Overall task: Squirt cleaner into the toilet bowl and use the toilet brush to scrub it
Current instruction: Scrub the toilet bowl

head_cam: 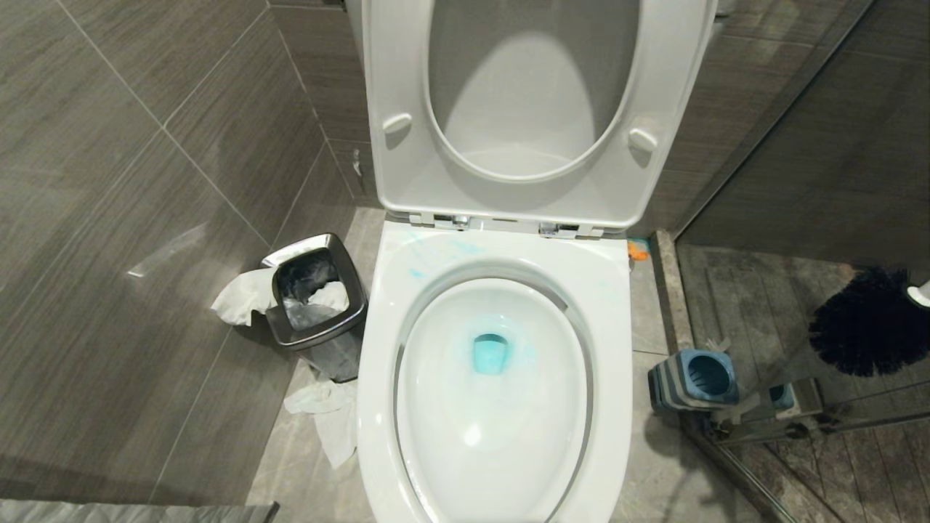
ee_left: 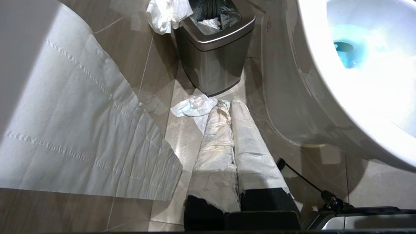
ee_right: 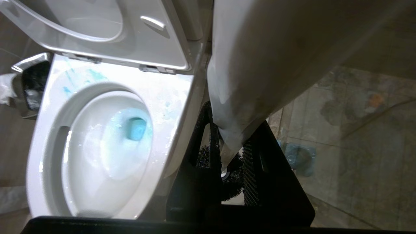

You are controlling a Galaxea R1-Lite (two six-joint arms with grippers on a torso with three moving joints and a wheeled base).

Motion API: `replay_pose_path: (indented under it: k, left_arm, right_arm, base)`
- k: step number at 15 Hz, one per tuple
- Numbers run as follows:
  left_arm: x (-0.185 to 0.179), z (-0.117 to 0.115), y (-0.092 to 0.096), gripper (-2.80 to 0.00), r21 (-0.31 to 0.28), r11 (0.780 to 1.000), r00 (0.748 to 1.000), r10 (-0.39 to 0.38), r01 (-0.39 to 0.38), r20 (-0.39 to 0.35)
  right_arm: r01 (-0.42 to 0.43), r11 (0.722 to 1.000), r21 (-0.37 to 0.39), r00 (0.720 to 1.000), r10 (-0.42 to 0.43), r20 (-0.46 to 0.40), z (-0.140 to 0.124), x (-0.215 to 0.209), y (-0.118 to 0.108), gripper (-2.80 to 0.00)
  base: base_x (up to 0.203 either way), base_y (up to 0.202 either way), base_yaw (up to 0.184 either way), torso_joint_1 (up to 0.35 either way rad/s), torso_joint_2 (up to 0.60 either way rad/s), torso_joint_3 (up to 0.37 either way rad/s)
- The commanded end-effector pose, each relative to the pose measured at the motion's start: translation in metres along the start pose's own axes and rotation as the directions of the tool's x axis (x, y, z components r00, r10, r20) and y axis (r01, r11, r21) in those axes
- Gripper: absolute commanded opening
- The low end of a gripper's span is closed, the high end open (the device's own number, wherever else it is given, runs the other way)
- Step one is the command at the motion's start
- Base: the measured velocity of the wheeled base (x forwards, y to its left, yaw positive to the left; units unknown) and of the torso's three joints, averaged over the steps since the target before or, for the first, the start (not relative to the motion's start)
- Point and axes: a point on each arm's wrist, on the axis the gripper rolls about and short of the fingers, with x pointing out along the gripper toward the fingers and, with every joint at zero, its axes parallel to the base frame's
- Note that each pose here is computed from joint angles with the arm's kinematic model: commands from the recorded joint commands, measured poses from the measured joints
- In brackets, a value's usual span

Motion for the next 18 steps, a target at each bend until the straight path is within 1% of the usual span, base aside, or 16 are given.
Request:
replay_pose_path:
  k: [1, 2, 3, 4, 7, 9, 10, 12, 13, 15, 18]
  left_arm:
    - [0.000, 0.000, 0.000, -2.80, 0.000, 1.000, 1.000, -0.001, 0.001, -0.003]
    - [0.000, 0.000, 0.000, -2.80, 0.000, 1.000, 1.000, -0.001, 0.001, -0.003]
    - [0.000, 0.000, 0.000, -2.80, 0.000, 1.000, 1.000, -0.001, 0.001, -0.003]
    - [0.000, 0.000, 0.000, -2.80, 0.000, 1.000, 1.000, -0.001, 0.001, -0.003]
    - [0.000, 0.000, 0.000, -2.80, 0.000, 1.000, 1.000, -0.001, 0.001, -0.003]
    - [0.000, 0.000, 0.000, -2.80, 0.000, 1.000, 1.000, -0.001, 0.001, -0.003]
    - [0.000, 0.000, 0.000, -2.80, 0.001, 1.000, 1.000, -0.001, 0.001, -0.003]
    - [0.000, 0.000, 0.000, -2.80, 0.000, 1.000, 1.000, -0.001, 0.001, -0.003]
    - [0.000, 0.000, 0.000, -2.80, 0.000, 1.000, 1.000, -0.001, 0.001, -0.003]
    - [0.000, 0.000, 0.000, -2.80, 0.002, 1.000, 1.000, -0.001, 0.001, -0.003]
    - [0.000, 0.000, 0.000, -2.80, 0.000, 1.000, 1.000, -0.001, 0.001, -0.003]
  right_arm:
    - [-0.015, 1.000, 0.001, 0.999, 0.015, -0.052, -0.003, 0.025, -0.005, -2.80]
    - [-0.011, 1.000, -0.013, 0.998, 0.010, -0.057, -0.004, 0.035, -0.002, -2.80]
    - [-0.003, 1.000, -0.030, 0.999, 0.001, -0.045, -0.004, 0.046, 0.003, -2.80]
    - [-0.013, 0.999, -0.047, 1.000, 0.012, -0.023, -0.004, 0.056, 0.011, -2.80]
    - [-0.063, 0.995, -0.073, 0.998, 0.064, 0.001, -0.005, 0.074, 0.044, -2.80]
    - [-0.090, 0.993, -0.079, 0.996, 0.090, -0.002, -0.005, 0.084, 0.069, -2.80]
    - [-0.101, 0.992, -0.080, 0.995, 0.100, -0.009, -0.005, 0.092, 0.085, -2.80]
    - [-0.091, 0.994, -0.064, 0.996, 0.089, -0.031, -0.008, 0.111, 0.118, -2.80]
    - [-0.094, 0.994, -0.057, 0.995, 0.092, -0.036, -0.010, 0.115, 0.130, -2.80]
    - [-0.123, 0.991, -0.044, 0.991, 0.121, -0.053, -0.015, 0.126, 0.152, -2.80]
    - [-0.128, 0.991, -0.036, 0.990, 0.125, -0.070, -0.029, 0.148, 0.193, -2.80]
  base:
    - [0.000, 0.000, 0.000, 0.000, 0.00, 0.000]
    - [0.000, 0.000, 0.000, 0.000, 0.00, 0.000]
    - [0.000, 0.000, 0.000, 0.000, 0.00, 0.000]
    - [0.000, 0.000, 0.000, 0.000, 0.00, 0.000]
    - [0.000, 0.000, 0.000, 0.000, 0.00, 0.000]
    - [0.000, 0.000, 0.000, 0.000, 0.00, 0.000]
    - [0.000, 0.000, 0.000, 0.000, 0.00, 0.000]
    - [0.000, 0.000, 0.000, 0.000, 0.00, 0.000]
    - [0.000, 0.000, 0.000, 0.000, 0.00, 0.000]
    - [0.000, 0.000, 0.000, 0.000, 0.00, 0.000]
    - [0.000, 0.000, 0.000, 0.000, 0.00, 0.000]
